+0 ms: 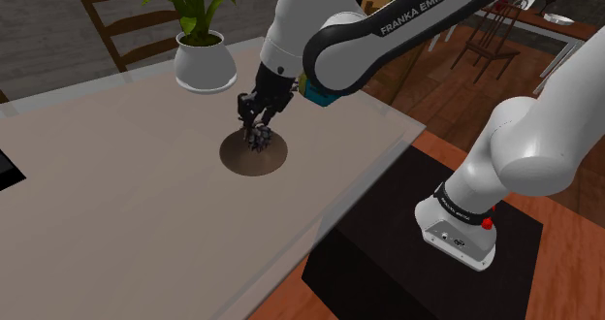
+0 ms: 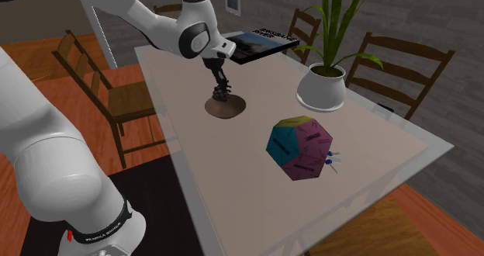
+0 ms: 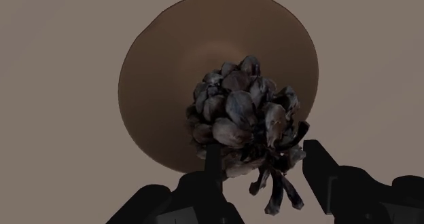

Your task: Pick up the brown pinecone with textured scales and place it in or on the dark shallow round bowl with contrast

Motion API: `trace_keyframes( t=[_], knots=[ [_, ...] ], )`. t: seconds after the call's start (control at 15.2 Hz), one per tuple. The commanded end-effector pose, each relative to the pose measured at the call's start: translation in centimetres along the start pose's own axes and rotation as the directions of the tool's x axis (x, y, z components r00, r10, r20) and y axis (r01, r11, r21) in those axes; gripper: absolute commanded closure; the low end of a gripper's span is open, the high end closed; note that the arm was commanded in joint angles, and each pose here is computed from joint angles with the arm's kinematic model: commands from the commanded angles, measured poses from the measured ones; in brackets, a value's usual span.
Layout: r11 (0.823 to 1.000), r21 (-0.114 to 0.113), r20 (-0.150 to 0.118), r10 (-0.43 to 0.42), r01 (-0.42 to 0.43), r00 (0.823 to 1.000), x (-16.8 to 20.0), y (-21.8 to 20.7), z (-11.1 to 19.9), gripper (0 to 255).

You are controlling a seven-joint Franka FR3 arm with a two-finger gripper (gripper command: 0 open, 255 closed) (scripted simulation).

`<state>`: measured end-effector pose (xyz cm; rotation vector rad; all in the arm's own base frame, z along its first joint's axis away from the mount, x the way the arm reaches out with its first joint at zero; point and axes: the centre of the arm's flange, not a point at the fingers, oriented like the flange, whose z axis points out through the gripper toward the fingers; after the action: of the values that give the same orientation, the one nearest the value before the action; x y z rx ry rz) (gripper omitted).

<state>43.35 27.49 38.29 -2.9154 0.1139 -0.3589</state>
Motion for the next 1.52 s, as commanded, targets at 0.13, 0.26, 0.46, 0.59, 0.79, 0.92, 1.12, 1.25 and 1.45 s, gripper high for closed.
trace_keyframes(
  t=[0.13, 0.26, 0.46, 0.59, 0.79, 0.92, 1.12, 1.25, 1.45],
  knots=[
    [1.000, 0.001, -0.001, 0.000, 0.000, 1.000, -0.5, 0.4, 2.1, 255],
    [1.000, 0.001, -0.001, 0.000, 0.000, 1.000, -0.8, 0.6, 3.1, 255],
    [1.000, 0.001, -0.001, 0.000, 0.000, 1.000, -1.1, 0.9, 4.2, 255],
    [1.000, 0.001, -0.001, 0.000, 0.000, 1.000, -1.0, 0.9, 4.2, 255],
    [1.000, 0.001, -0.001, 0.000, 0.000, 1.000, -1.0, 0.9, 4.2, 255],
    [1.000, 0.001, -0.001, 0.000, 0.000, 1.000, -1.0, 0.9, 4.2, 255],
    [1.000, 0.001, -0.001, 0.000, 0.000, 1.000, -1.1, 0.9, 4.2, 0],
    [1.000, 0.001, -0.001, 0.000, 0.000, 1.000, -1.1, 0.9, 4.2, 0],
    [1.000, 0.001, -0.001, 0.000, 0.000, 1.000, -1.1, 0.9, 1.5, 0]
  ],
)
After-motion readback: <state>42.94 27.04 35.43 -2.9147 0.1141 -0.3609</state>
